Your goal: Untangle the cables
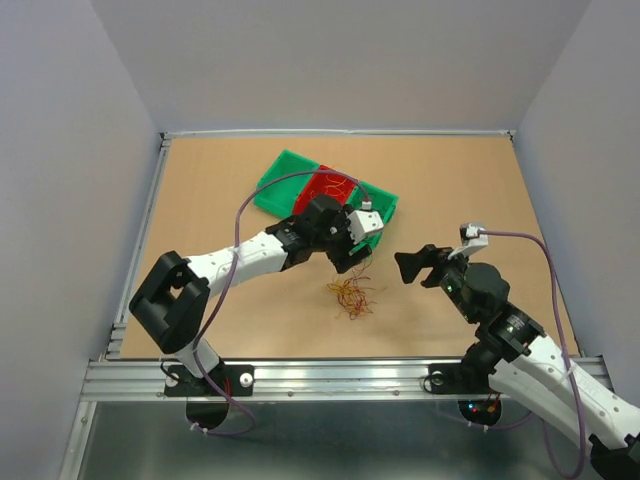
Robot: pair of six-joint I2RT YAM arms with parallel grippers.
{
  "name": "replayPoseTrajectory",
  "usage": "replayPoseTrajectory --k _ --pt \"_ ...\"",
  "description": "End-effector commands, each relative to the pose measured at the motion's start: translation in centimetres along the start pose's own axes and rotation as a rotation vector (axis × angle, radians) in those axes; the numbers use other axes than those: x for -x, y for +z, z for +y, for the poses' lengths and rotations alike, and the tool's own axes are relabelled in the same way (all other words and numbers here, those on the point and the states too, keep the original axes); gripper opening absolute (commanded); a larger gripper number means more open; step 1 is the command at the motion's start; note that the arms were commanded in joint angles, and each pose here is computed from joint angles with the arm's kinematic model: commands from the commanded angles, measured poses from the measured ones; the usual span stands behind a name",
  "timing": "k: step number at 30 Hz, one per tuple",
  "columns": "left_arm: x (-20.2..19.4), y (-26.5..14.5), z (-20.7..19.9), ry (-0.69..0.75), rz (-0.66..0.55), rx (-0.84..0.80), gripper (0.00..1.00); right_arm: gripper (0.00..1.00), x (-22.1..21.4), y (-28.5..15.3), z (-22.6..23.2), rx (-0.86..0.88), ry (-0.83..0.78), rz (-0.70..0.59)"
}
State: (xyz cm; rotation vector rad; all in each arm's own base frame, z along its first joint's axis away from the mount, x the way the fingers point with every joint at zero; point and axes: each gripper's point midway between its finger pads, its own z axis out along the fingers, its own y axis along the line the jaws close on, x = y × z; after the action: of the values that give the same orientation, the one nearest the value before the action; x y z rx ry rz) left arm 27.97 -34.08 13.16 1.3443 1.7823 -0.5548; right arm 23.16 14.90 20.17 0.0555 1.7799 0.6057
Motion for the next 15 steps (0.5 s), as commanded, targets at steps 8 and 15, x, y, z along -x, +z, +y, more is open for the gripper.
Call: replayPoseTrajectory --k 8,15 --pt "0.3 4.4 -1.0 -0.023 0.019 -0.016 0.83 0.95 2.4 -1.2 0.0 -0.007 0.056 -0.092" --pt "0.5 6.6 -1.5 -0.026 0.025 -0.057 0.64 0.95 2.4 -1.0 0.1 -0.007 0.051 -0.08"
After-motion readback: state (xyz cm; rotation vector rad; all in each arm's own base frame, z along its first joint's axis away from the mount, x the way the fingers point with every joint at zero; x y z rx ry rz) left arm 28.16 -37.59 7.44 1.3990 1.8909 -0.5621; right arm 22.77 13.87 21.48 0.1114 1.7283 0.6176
